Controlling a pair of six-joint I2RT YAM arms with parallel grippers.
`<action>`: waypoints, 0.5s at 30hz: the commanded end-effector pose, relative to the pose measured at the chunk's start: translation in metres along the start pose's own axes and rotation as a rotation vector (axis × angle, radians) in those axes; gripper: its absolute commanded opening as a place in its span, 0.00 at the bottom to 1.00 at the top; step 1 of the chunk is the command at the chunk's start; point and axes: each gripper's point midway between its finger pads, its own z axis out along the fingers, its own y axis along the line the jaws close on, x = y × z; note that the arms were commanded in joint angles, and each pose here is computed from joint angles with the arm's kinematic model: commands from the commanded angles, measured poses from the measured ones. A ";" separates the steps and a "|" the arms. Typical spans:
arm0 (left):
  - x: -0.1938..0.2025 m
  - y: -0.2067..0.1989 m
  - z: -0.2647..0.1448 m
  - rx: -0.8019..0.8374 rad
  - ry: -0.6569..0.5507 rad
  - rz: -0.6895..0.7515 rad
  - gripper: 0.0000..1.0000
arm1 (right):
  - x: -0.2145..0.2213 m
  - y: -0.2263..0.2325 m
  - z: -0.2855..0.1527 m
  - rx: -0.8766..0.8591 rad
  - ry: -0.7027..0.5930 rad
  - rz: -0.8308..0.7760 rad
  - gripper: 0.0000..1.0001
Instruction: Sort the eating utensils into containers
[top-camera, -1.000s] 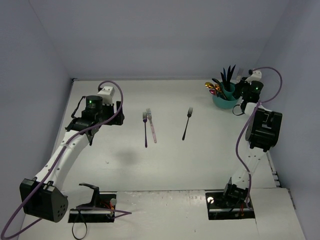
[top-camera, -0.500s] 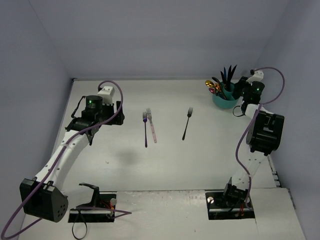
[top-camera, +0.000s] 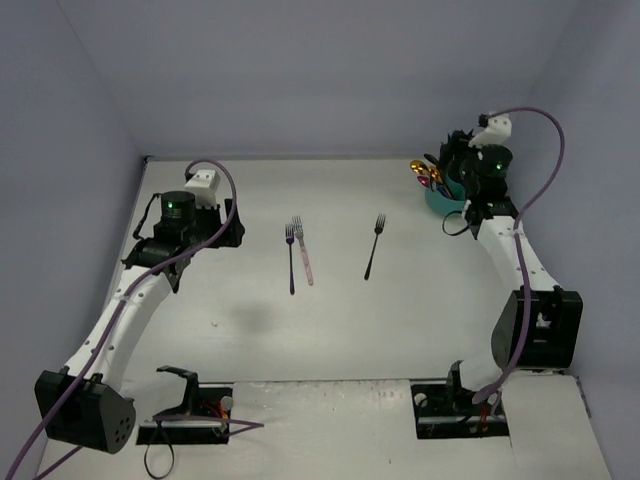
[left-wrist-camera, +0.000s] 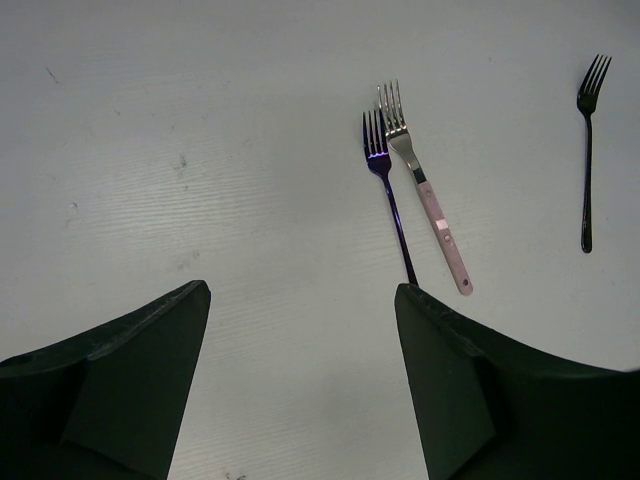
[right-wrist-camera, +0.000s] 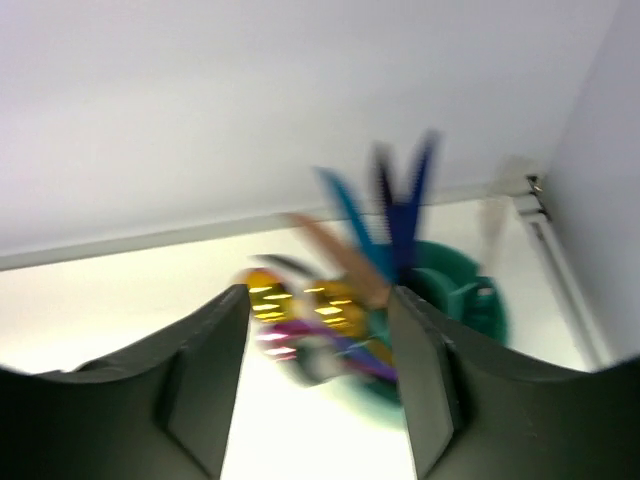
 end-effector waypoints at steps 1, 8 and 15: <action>-0.030 -0.004 -0.014 0.021 -0.128 -0.007 0.72 | -0.002 0.082 -0.050 -0.037 0.061 -0.014 0.58; -0.036 0.003 -0.022 -0.017 -0.166 -0.006 0.72 | 0.090 0.197 -0.099 -0.208 0.361 -0.031 0.60; -0.040 0.012 -0.030 -0.063 -0.199 0.011 0.72 | 0.175 0.262 -0.127 -0.251 0.621 -0.114 0.60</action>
